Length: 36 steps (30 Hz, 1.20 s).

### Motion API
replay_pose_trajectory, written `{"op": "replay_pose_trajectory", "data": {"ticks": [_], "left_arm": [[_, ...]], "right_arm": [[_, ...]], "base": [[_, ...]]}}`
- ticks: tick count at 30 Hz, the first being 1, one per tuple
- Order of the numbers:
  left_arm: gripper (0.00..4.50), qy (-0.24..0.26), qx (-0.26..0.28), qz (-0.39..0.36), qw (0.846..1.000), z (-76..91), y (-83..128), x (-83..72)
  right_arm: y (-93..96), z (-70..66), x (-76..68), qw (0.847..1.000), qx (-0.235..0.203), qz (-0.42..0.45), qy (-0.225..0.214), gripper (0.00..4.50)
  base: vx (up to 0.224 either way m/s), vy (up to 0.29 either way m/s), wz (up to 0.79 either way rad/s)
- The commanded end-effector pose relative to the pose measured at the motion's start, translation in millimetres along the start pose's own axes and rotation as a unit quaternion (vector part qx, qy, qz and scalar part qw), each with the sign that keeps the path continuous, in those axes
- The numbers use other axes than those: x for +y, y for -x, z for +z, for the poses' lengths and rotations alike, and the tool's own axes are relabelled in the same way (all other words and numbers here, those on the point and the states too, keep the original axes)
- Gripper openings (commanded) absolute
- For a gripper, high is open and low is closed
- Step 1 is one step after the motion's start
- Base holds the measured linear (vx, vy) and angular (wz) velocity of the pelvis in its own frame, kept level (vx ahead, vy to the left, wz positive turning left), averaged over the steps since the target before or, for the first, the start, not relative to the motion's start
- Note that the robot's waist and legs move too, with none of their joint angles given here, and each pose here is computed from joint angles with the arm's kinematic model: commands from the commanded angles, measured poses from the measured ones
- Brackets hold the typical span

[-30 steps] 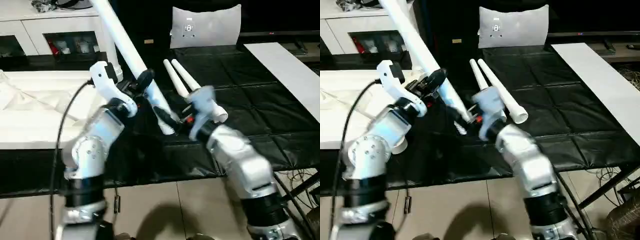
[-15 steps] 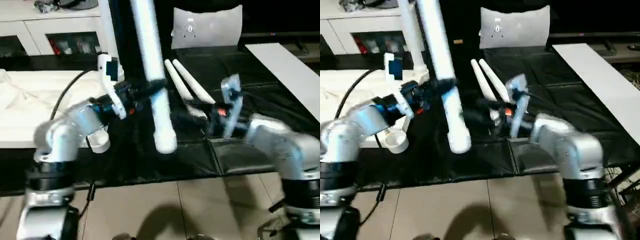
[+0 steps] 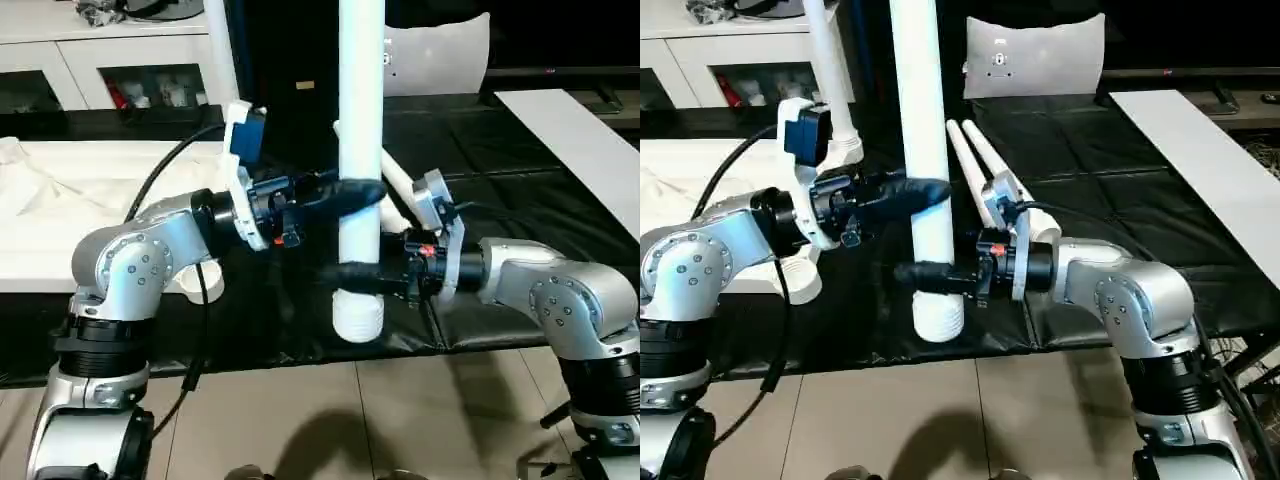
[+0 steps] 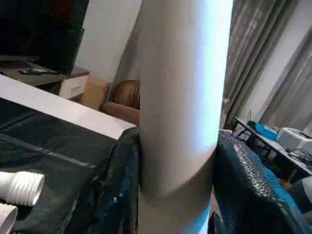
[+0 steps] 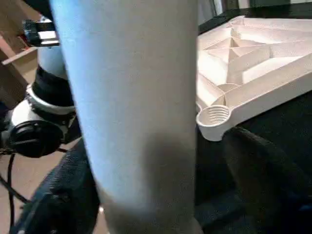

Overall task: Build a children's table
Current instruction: Pick table leg

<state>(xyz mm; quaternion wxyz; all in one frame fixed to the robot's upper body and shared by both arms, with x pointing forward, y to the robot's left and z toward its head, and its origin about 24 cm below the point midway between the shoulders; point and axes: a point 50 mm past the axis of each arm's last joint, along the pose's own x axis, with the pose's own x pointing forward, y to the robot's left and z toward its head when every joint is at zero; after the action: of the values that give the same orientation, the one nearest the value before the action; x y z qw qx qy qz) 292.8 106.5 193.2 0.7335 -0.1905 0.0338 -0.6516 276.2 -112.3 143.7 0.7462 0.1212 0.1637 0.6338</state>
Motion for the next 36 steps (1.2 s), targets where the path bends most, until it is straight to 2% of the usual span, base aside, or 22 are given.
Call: {"op": "replay_pose_trajectory", "data": {"ticks": [1, 9, 14, 28, 31, 33, 36], "left_arm": [[1.84, -0.014, 0.002, -0.015, 1.000, 6.2, -1.0, -1.9], [1.84, -0.017, 0.005, -0.018, 1.000, 6.4, 0.2, -1.1], [1.84, -0.018, 0.005, -0.020, 1.000, 5.6, 0.1, -1.3], [1.83, -0.029, -0.007, -0.020, 0.999, 5.8, 3.0, -3.3], [1.83, -0.030, -0.024, 0.019, 0.999, 9.2, 2.2, 4.3], [2.39, -0.031, -0.025, 0.022, 0.999, 9.5, 2.4, 4.6], [2.61, -0.035, -0.041, 0.051, 0.997, 12.5, 1.5, 7.0]], "right_arm": [[1.2, 3.8, 2.3, 1.000, 0.008, 0.003, 0.008, 3.28], [-0.1, 1.4, 5.5, 1.000, 0.011, 0.014, 0.003, 2.75], [-1.4, 0.7, 5.6, 1.000, 0.011, 0.013, 0.002, 2.11], [-6.3, -1.9, 2.3, 1.000, 0.008, -0.013, 0.003, 1.93], [-7.9, 0.8, -1.3, 0.999, -0.003, -0.037, 0.015, 1.93], [-8.1, 1.1, -1.4, 0.999, -0.004, -0.039, 0.016, 1.92], [-10.9, 7.9, -7.2, 0.995, -0.027, -0.087, 0.034, 1.91]], "base": [[0.000, 0.000, 0.00], [0.000, 0.000, 0.00], [0.000, 0.000, 0.00], [0.000, 0.000, 0.00], [0.000, 0.000, 0.00], [0.000, 0.000, 0.00], [0.000, 0.000, 0.00]]}}
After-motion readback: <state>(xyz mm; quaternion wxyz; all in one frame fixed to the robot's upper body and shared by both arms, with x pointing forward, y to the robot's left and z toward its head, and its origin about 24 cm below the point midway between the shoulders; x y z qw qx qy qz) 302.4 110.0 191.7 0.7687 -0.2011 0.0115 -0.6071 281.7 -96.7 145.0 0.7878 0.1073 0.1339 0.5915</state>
